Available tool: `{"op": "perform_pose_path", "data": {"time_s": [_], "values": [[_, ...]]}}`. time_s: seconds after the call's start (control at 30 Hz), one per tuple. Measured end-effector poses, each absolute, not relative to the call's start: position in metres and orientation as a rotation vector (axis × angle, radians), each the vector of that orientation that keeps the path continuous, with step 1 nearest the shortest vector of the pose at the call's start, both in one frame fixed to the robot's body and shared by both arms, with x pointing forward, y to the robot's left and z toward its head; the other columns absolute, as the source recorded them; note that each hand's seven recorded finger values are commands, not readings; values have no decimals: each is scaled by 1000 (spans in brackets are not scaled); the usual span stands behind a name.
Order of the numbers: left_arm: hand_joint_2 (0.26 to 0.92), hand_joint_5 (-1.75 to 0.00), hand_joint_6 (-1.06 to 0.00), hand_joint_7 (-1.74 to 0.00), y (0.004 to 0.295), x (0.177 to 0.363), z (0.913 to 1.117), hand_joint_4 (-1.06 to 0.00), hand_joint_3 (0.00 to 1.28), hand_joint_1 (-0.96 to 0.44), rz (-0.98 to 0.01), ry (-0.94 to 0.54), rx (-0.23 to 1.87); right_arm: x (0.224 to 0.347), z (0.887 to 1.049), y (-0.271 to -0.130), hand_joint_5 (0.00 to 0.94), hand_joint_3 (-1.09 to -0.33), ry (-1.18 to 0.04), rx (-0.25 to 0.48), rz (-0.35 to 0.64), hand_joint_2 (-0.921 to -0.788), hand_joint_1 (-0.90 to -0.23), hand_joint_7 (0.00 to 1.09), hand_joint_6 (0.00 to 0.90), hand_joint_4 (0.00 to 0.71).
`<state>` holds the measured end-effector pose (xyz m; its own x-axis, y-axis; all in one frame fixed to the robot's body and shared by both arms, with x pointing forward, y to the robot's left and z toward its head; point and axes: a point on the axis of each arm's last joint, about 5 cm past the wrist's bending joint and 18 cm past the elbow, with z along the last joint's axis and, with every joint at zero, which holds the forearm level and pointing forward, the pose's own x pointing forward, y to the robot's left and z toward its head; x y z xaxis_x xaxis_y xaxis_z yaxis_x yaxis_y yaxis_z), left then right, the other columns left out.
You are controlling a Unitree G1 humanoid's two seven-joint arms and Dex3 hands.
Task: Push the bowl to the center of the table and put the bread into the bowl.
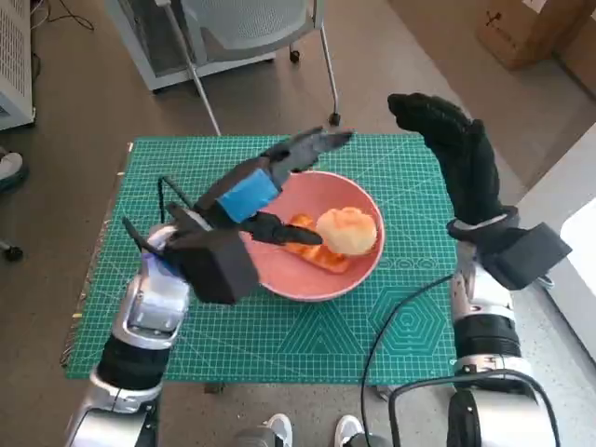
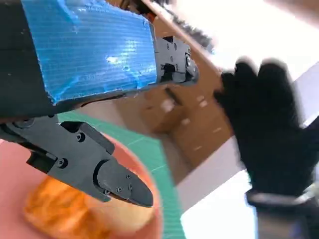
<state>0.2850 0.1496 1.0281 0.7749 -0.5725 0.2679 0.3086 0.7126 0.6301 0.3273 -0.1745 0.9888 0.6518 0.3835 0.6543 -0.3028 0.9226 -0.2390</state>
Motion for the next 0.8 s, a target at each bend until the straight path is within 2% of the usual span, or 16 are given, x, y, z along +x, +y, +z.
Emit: {"op": "perform_pose_path", "data": {"time_s": [0.23, 0.4, 0.57, 0.8], "values": [[847, -2, -78, -235, 167, 283, 1022, -9, 37, -481, -481, -502, 299, 327, 990, -175, 1, -598, -778, -117, 387, -921, -571, 3, 343, 167], [909, 0, -12, -344, 173, 278, 1021, -3, 75, -524, -451, -543, 81, 327, 990, -175, 1, -608, -784, -119, 386, -921, -564, 2, 343, 168], [918, -12, -1, -433, 173, 272, 1026, -25, 142, -564, -384, -605, -92, 327, 991, -176, 1, -612, -787, -121, 384, -921, -575, 2, 342, 168], [920, -36, 1, -600, 174, 269, 1029, -79, 151, -592, -294, -638, -142, 327, 993, -176, 1, -612, -796, -121, 384, -921, -593, 2, 343, 169]]}}
